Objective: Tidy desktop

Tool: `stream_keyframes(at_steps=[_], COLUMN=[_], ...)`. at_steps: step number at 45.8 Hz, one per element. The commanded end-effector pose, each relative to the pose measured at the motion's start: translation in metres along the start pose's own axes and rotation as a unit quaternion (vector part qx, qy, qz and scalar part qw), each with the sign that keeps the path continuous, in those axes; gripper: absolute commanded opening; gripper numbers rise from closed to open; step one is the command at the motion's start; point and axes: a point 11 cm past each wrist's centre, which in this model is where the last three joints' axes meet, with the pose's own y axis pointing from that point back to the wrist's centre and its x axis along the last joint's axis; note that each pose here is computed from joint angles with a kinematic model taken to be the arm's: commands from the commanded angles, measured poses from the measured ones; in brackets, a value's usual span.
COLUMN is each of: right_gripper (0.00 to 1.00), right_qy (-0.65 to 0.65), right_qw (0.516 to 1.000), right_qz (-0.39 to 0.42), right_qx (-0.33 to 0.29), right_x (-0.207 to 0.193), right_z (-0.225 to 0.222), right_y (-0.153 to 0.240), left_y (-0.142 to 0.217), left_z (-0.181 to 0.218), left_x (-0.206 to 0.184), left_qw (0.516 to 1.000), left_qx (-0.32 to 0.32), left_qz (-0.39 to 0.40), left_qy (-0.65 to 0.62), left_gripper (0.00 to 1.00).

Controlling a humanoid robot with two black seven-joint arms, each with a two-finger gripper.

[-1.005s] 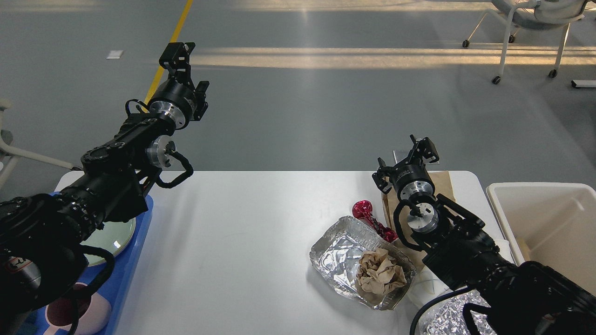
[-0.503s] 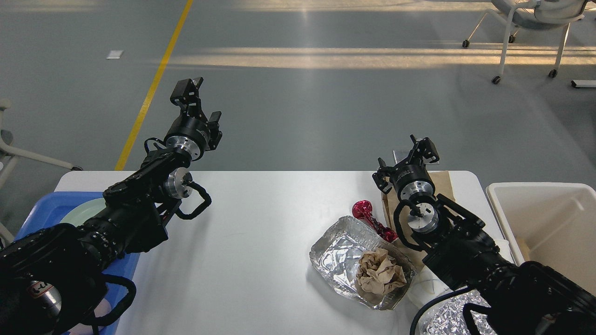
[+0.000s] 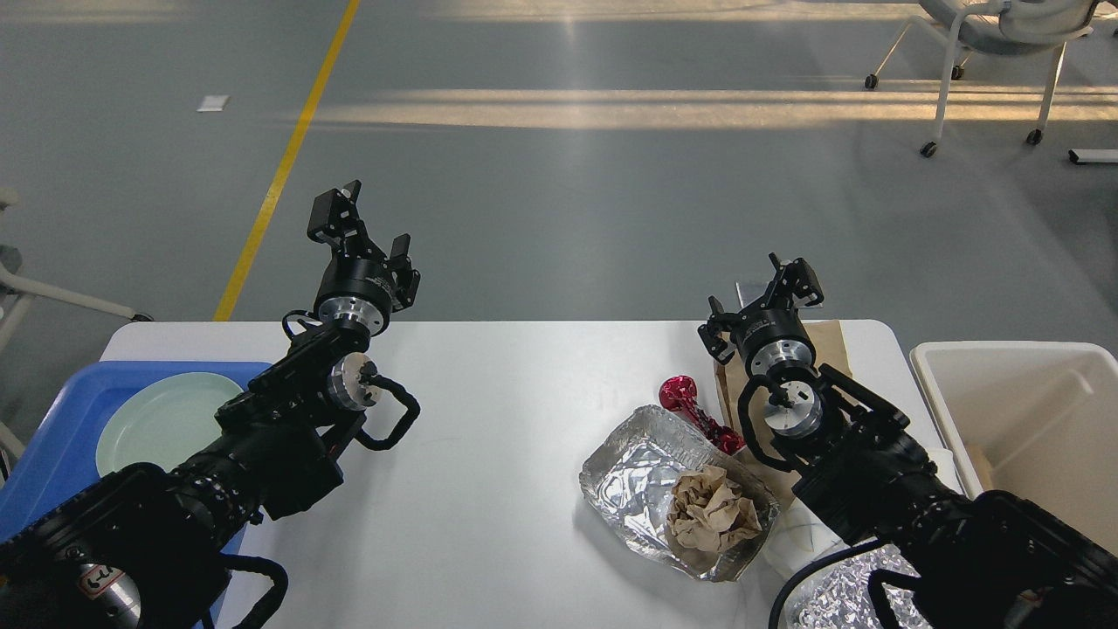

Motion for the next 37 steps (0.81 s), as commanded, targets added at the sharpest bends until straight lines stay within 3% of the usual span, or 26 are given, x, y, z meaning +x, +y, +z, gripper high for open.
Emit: stream_keyframes(at_steps=[1, 13, 37], right_gripper=[1.0, 1.0, 1.0], right_qy=[0.001, 0.0, 0.0], right_qw=[1.0, 1.0, 1.0], right_qz=[0.0, 0.0, 0.0], right_qx=[0.0, 0.001, 0.0], right_x=[0.0001, 0.0001, 0.0002], right_z=[0.0003, 0.0, 0.0001], right_y=[0.0001, 0.0, 0.0], left_y=[0.0028, 0.0084, 0.0122], left_z=[0.001, 0.002, -0.0034], left_x=[0.0038, 0.0079, 0.0086], left_qw=[1.0, 0.998, 0.998], left_qx=[-0.022, -0.055, -0.05], left_qz=[0.012, 0.014, 0.002], left_qy=[0.015, 0.034, 0.03], left_gripper=[0.97, 0.99, 0.99])
